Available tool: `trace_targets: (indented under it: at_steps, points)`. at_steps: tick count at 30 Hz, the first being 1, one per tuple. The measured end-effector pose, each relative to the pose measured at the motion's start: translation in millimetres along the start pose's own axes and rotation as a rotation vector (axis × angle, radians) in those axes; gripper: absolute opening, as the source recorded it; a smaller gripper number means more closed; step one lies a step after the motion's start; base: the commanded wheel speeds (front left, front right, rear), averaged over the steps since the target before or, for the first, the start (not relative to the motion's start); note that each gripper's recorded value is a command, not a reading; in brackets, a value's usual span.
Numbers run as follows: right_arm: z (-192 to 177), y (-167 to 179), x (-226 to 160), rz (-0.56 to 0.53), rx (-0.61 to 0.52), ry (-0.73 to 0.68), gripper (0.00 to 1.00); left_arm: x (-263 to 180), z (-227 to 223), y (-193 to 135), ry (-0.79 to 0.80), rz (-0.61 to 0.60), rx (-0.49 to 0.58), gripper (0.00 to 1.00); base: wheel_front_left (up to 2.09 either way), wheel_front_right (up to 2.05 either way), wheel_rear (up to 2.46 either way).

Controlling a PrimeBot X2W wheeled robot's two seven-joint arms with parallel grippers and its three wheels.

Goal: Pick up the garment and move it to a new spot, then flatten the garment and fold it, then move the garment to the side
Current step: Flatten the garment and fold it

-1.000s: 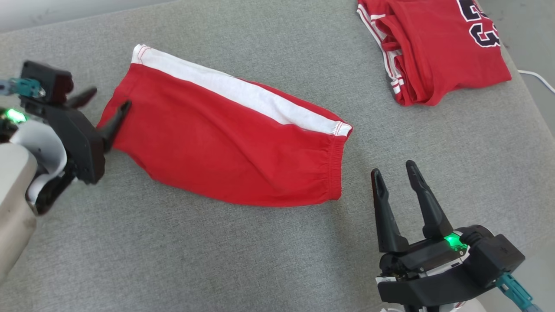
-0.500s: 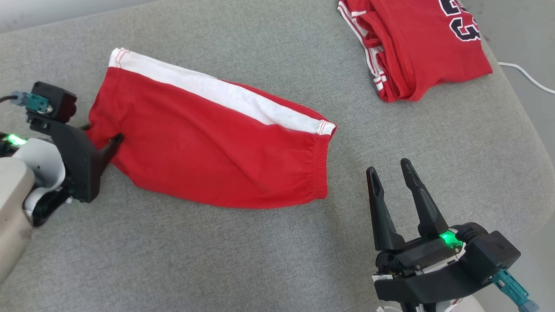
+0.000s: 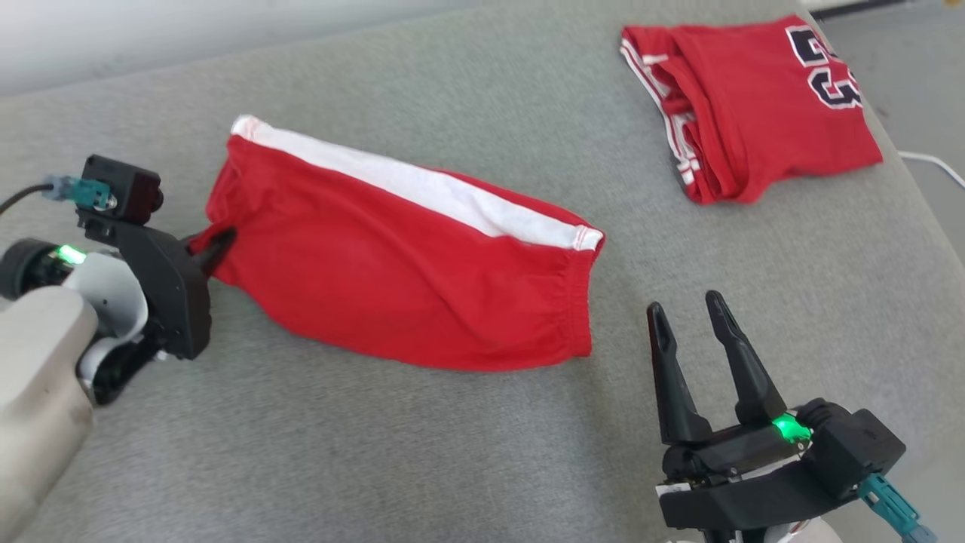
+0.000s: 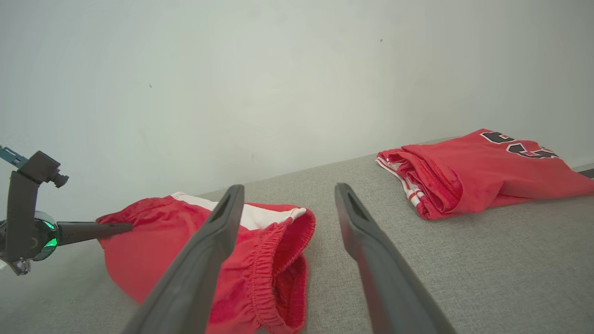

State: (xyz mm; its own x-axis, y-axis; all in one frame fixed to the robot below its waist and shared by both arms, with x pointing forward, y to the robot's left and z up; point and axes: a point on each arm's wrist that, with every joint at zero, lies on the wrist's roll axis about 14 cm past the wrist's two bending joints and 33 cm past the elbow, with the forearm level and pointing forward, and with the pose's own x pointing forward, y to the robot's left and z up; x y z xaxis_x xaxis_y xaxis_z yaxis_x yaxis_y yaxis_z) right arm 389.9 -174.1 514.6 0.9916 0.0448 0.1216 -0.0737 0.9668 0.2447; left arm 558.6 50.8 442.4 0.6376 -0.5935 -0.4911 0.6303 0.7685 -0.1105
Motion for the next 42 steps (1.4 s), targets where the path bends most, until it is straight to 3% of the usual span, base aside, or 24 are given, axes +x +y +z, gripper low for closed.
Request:
trace_targets:
  at_steps: [7,16,25,26,27,28,35,42]
  points:
    - [2,3,-6,0.006,0.009,-0.006,1.0,-39,-1,-10,-0.088,0.013,-0.062,0.0,0.0,0.0,0.0]
    - [-3,9,-11,0.022,0.019,0.007,1.0,-96,-40,-18,-0.154,0.099,-0.208,0.0,0.0,0.0,0.0]
    - [-3,20,-11,0.056,0.019,0.008,1.0,-126,-78,-39,-0.179,0.156,-0.339,0.0,0.0,0.0,0.0]
    - [-4,21,-12,0.059,0.02,0.01,1.0,-127,-80,-41,-0.19,0.159,-0.347,0.27,0.0,0.0,0.0]
    - [-4,22,-12,0.064,0.018,0.012,1.0,-129,-79,-40,-0.207,0.172,-0.349,0.73,0.0,0.0,0.0]
    - [-4,24,-11,0.068,0.017,0.012,1.0,-130,-78,-39,-0.22,0.183,-0.342,1.0,0.0,0.0,0.0]
    - [2,31,-8,0.093,0.008,-0.009,1.0,-143,-52,-22,-0.355,0.266,-0.328,1.0,0.0,0.0,0.0]
    - [13,35,-4,0.107,-0.002,-0.042,1.0,-181,-3,3,-0.599,0.405,-0.26,1.0,0.0,0.0,0.0]
